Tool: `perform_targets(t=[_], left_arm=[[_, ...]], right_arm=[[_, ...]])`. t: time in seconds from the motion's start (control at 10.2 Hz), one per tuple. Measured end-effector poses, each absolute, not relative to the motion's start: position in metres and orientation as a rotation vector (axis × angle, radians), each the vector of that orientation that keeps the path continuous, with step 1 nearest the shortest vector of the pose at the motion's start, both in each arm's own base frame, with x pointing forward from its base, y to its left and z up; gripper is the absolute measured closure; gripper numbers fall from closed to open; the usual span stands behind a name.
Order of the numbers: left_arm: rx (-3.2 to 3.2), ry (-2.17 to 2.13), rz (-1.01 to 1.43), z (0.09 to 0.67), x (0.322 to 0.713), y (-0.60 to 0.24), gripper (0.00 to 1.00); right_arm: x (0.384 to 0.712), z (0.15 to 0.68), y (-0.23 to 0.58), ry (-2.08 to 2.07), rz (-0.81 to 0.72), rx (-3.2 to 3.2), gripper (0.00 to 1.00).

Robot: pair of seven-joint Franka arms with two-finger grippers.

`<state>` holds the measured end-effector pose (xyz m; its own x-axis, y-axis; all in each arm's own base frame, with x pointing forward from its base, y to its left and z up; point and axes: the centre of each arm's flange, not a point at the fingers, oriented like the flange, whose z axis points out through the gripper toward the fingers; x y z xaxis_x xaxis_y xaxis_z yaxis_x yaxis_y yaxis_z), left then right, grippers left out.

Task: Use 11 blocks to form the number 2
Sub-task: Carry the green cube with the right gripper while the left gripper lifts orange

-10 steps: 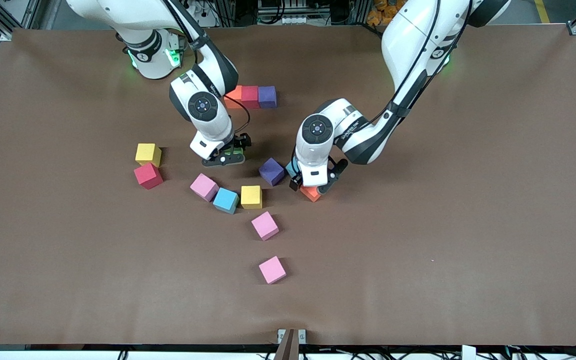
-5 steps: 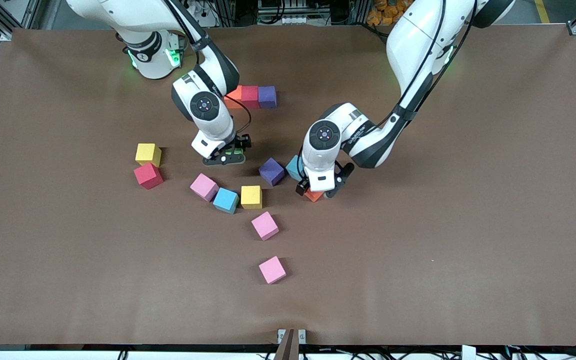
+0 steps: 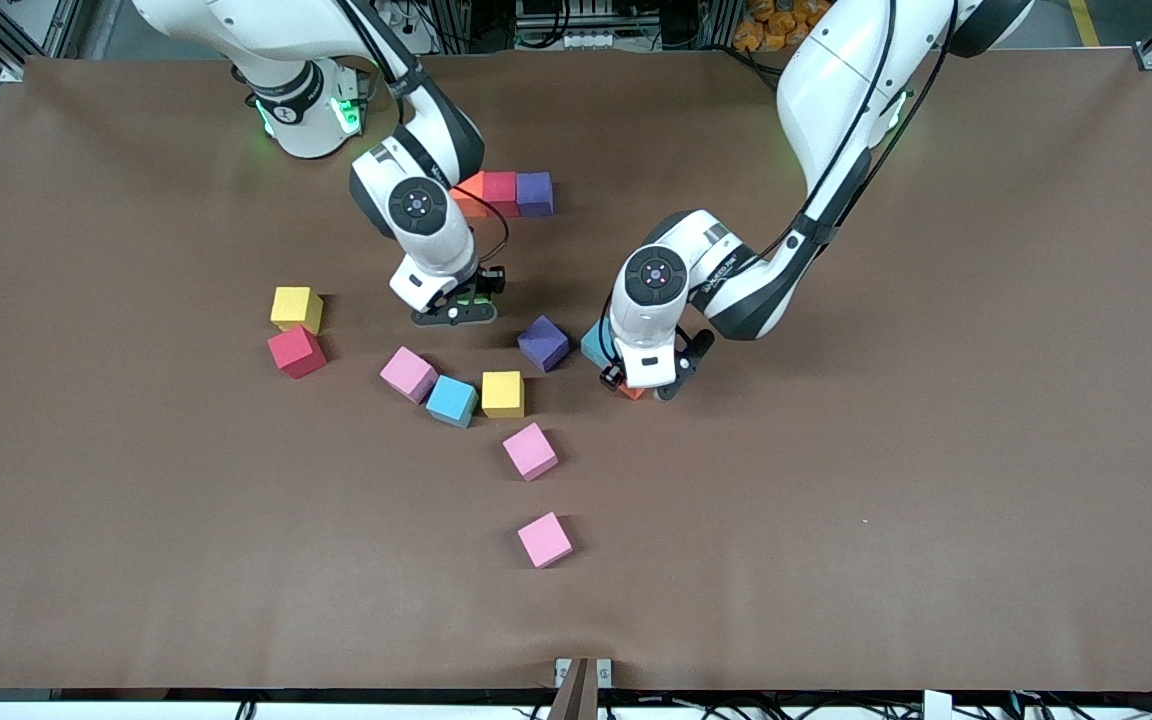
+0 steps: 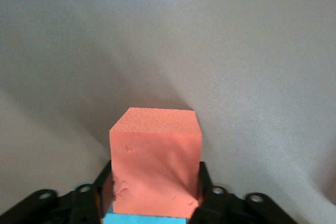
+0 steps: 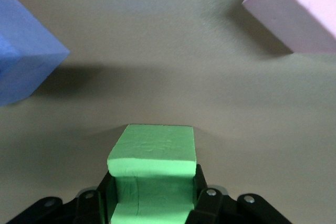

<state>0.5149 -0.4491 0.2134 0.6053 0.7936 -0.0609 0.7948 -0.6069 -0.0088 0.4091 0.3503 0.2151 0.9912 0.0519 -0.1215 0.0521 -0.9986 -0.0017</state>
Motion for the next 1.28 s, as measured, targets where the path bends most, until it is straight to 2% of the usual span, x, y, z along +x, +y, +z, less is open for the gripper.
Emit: perform_targets(t=[0.3, 0.49, 0.69, 1.28], left_arm=[[2.798, 1.382, -0.091, 0.214, 0.515, -0.449, 0.47], [2.796, 1.373, -0.088, 0.217, 0.515, -0.451, 0.47], [2.835, 1.310, -0.083, 0.234, 0.518, -0.453, 0.47], [2.988, 0.862, -0.107, 0.294, 0.503, -0.489, 0.47]], right_arm=[[0.381, 0.234, 0.394, 0.015, -0.159, 3.152, 0.41], [0.350, 0.252, 0.431, 0.013, -0.152, 3.172, 0.47], [0.322, 0.261, 0.453, 0.022, -0.163, 3.184, 0.47], [0.299, 0.241, 0.447, 0.028, -0.190, 3.160, 0.47]])
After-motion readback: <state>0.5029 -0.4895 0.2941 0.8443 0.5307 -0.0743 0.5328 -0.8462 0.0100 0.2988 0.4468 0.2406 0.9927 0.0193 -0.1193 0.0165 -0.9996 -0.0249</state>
